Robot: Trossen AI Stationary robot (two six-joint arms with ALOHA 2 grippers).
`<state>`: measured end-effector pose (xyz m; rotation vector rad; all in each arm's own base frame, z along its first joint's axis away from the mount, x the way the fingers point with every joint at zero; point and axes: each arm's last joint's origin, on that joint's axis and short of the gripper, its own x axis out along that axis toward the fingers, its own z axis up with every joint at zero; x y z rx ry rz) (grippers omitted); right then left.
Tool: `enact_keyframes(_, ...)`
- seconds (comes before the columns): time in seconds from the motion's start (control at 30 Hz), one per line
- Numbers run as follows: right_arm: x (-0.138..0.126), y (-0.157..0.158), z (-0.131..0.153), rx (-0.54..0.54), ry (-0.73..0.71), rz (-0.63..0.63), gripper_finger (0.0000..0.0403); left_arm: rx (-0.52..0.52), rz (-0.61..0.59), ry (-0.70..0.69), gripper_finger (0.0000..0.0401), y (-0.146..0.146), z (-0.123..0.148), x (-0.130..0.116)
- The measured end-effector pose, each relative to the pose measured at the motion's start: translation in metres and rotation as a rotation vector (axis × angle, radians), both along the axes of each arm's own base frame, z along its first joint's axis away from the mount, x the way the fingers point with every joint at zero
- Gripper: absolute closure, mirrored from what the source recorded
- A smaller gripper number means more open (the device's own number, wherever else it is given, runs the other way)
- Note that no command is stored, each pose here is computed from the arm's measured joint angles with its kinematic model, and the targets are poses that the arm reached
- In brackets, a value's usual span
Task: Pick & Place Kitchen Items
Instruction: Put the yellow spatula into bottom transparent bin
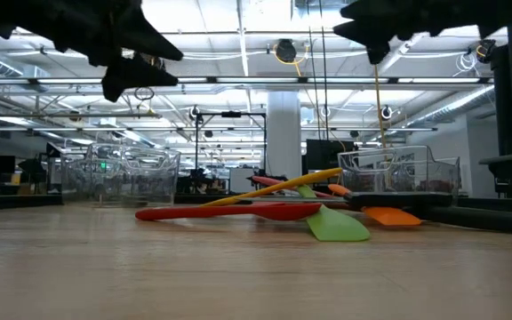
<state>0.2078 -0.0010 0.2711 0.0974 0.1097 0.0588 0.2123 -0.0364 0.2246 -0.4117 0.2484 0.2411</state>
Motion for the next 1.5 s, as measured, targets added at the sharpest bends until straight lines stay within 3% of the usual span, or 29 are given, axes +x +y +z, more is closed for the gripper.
enact_keyframes(0.3, 0.051, 0.012, -0.005, -0.078, 0.167, 0.049, 0.025, 0.039, -0.07, 0.015, 0.0178, -0.006, -0.004, -0.023)
enact_keyframes(0.63, 0.095, 0.025, -0.016, -0.179, 0.532, 0.039, 0.025, 0.038, -0.128, 0.047, 0.0178, -0.013, -0.006, -0.036)
enact_keyframes(0.87, 0.121, 0.023, -0.022, -0.189, 0.632, 0.043, 0.025, 0.051, -0.156, 0.059, 0.0178, -0.018, -0.006, -0.039)
enact_keyframes(1.1, 0.127, 0.012, -0.043, -0.119, 0.76, 0.05, 0.025, 0.067, -0.169, 0.098, 0.0178, -0.021, -0.01, -0.042)
enact_keyframes(1.5, 0.13, 0.01, -0.046, 0.009, 0.769, 0.002, 0.025, 0.157, -0.216, 0.077, 0.0178, -0.022, -0.001, -0.058)
